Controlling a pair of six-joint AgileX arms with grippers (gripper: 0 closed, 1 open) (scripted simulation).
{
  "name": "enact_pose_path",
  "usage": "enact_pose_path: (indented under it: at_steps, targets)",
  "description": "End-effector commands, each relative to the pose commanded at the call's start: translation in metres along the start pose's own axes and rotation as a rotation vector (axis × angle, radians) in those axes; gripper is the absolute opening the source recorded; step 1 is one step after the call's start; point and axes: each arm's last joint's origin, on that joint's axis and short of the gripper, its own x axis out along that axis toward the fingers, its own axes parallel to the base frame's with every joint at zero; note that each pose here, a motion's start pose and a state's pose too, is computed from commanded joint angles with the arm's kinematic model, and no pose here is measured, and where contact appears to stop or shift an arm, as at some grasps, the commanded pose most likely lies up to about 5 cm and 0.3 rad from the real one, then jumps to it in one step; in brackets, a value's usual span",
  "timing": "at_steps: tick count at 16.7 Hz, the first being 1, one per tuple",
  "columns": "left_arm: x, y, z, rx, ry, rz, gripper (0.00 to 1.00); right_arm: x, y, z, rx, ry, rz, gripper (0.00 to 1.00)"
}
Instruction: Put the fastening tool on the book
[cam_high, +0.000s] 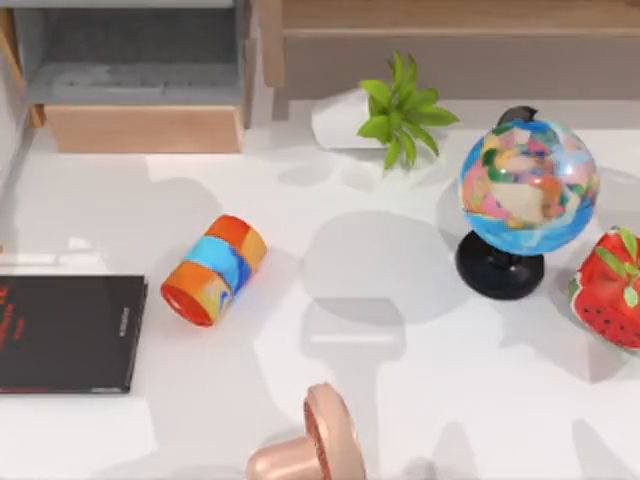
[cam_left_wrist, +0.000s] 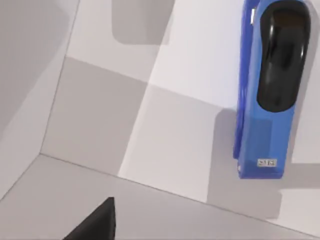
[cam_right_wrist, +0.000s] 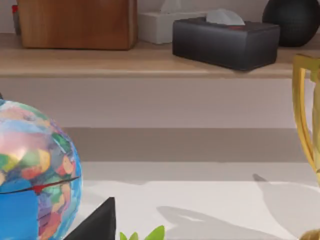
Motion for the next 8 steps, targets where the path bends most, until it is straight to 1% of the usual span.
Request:
enact_pose_path:
  at_steps: [3, 5, 8]
  targets:
    - [0.009, -0.005, 0.002, 0.002, -0.004, 0.000, 1.00, 0.000, 0.000, 0.000, 0.000, 0.000, 0.000, 1.00]
    - [0.031, -0.011, 0.007, -0.001, -0.004, 0.000, 1.00, 0.000, 0.000, 0.000, 0.000, 0.000, 0.000, 1.00]
    - [0.074, -0.017, 0.014, -0.008, -0.003, 0.002, 1.00, 0.000, 0.000, 0.000, 0.000, 0.000, 0.000, 1.00]
